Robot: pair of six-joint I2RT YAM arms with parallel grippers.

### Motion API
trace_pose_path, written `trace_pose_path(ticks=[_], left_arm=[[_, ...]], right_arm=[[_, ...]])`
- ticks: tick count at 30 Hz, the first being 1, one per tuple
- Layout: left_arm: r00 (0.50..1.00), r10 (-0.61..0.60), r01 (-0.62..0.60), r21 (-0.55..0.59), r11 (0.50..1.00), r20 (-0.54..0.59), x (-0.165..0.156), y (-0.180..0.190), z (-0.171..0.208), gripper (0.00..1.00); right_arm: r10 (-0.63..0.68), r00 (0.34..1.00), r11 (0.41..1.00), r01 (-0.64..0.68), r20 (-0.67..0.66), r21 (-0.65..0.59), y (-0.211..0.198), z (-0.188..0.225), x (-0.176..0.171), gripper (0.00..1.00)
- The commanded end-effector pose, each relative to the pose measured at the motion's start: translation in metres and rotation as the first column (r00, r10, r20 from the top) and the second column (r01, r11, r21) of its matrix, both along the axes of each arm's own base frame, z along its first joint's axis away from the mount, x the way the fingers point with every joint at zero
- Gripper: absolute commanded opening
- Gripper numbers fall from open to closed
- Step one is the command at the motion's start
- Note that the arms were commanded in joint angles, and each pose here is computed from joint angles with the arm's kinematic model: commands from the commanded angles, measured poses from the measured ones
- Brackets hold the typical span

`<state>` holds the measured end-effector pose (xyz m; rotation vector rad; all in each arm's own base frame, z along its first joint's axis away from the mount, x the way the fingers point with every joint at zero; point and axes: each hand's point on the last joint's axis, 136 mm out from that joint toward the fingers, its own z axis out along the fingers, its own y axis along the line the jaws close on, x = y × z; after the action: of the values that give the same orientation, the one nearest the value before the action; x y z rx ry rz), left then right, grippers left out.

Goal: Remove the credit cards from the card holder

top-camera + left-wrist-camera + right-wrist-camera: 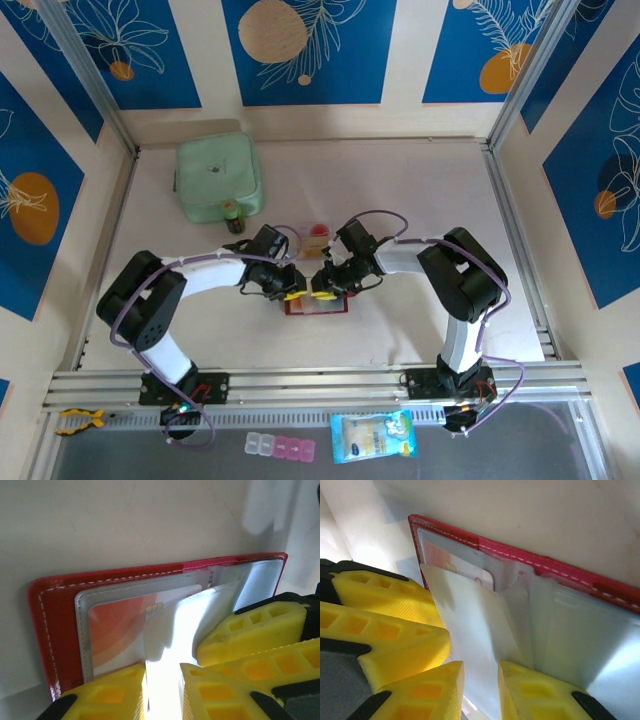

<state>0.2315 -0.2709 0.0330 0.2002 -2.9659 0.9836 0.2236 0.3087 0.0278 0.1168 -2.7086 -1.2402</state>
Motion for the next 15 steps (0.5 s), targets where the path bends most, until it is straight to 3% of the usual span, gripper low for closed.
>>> trace_pose_path(ticks=[1,9,15], left_arm=[[1.0,-0.008,0.008,-0.016,1.0,-0.028,-0.007,-0.003,-0.004,0.17],[1.0,-0.009,0.009,-0.043,0.999,-0.009,-0.003,-0.008,0.01,0.15],[1.0,-0.026,0.026,-0.08,0.996,0.001,0.001,-0.018,0.024,0.19]], right_arm=[[-0.027,0.999,0.998,0.025,-0.039,-0.059,-0.012,-0.013,-0.007,0.25],[-0.03,0.999,0.998,0.031,0.017,-0.053,-0.01,0.012,-0.003,0.26],[-0.063,0.994,0.995,0.07,0.09,-0.074,-0.02,0.036,0.006,0.27]])
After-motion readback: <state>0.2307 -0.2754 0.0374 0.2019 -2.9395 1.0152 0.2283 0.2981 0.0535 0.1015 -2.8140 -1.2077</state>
